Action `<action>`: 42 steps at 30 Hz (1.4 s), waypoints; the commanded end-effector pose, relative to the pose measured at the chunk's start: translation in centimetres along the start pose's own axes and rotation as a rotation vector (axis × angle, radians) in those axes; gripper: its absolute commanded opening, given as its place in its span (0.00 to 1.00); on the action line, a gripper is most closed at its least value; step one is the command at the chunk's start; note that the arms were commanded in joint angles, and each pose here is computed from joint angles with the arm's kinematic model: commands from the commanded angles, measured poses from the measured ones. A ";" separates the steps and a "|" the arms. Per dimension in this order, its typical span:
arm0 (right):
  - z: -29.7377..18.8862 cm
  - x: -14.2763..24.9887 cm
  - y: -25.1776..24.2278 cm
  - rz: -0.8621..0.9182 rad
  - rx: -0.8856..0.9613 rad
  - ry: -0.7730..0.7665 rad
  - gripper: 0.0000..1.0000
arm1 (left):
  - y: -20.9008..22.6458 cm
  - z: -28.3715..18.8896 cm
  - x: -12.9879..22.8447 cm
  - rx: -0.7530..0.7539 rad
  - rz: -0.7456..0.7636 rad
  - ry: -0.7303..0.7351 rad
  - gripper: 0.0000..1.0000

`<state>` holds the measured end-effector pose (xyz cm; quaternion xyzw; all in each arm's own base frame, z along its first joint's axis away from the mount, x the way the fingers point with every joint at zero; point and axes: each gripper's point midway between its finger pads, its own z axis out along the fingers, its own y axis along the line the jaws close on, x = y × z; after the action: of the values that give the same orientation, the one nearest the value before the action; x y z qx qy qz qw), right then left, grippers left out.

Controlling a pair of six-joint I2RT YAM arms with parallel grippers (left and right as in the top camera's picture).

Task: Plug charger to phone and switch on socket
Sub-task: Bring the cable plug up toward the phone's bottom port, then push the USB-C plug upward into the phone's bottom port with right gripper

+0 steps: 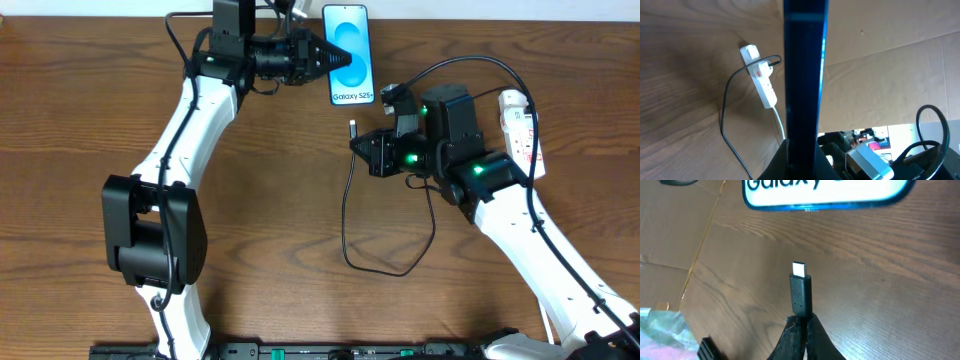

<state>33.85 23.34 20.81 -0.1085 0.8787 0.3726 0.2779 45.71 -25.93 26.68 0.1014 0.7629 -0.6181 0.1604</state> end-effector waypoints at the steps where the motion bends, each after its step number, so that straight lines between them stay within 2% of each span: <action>1: -0.7 -1.0 0.3 -0.014 0.024 -0.043 0.01 | -2.3 -0.1 0.1 0.031 0.074 0.008 0.07; 18: -0.8 -2.6 0.1 -0.003 0.038 -0.111 0.01 | -2.4 -0.1 0.1 0.033 0.069 0.012 0.07; 42: -0.8 -2.5 0.2 0.042 0.029 -0.109 0.01 | -3.0 -0.2 0.7 0.073 0.070 0.045 0.07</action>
<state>35.56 22.83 21.55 -0.0666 0.8768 0.3638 0.3074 45.05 -26.43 26.88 0.1121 0.7573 -0.6257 0.1497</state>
